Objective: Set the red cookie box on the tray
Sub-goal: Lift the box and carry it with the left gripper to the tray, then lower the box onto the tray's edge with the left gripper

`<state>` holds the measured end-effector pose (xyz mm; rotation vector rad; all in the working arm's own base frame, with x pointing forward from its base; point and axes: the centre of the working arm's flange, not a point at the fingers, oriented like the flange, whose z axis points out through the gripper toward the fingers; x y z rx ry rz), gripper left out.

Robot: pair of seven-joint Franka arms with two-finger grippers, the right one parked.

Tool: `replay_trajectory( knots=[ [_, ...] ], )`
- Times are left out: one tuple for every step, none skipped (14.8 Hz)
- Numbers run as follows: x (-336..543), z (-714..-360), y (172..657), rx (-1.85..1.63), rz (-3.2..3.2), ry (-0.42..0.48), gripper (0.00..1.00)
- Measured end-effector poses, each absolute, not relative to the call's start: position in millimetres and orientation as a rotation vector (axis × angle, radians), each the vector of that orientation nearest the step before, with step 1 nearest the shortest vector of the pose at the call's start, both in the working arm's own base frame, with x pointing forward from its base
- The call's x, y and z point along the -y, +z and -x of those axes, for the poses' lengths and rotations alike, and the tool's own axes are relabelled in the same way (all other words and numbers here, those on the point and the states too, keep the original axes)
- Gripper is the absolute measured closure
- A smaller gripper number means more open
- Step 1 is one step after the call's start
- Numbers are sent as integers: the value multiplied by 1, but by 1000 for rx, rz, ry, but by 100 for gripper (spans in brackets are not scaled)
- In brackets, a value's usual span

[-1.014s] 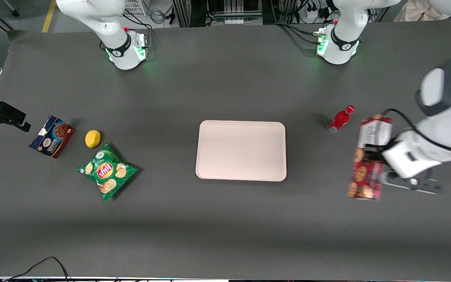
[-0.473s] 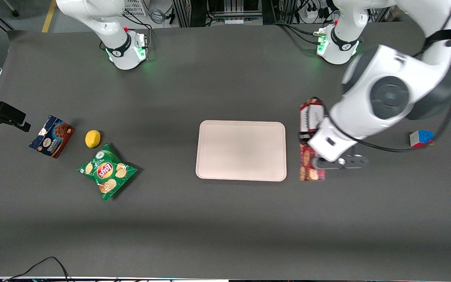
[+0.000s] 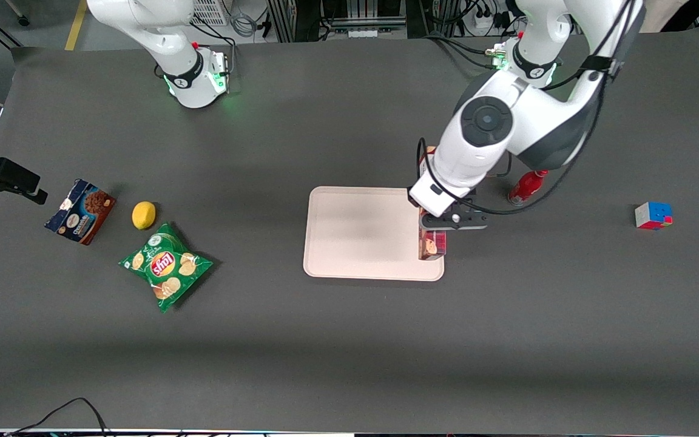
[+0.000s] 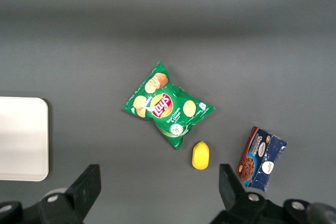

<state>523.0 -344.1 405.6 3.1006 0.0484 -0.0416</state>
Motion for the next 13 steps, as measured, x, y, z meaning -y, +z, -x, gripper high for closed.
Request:
replay_trajectory(
  knots=[
    [344, -517, 391, -56, -3107, -14, 68],
    [345, -512, 377, -62, -3109, 10, 68],
    [344, -507, 365, -70, -3112, 26, 68],
    [344, -502, 353, -87, -3113, 33, 68],
    [344, -497, 343, -108, -3112, 37, 68],
    [344, -493, 333, -107, -3121, 59, 68],
    [345, -489, 322, -110, -3135, 93, 68],
    [347, -486, 311, -127, -3147, 124, 68],
    [349, -483, 299, -141, -3155, 149, 68],
    [351, -482, 288, -145, -3156, 168, 68],
    [353, -482, 278, -143, -3148, 176, 68],
    [355, -482, 269, -141, -3133, 170, 68],
    [357, -482, 260, -138, -3122, 158, 68]
  ],
)
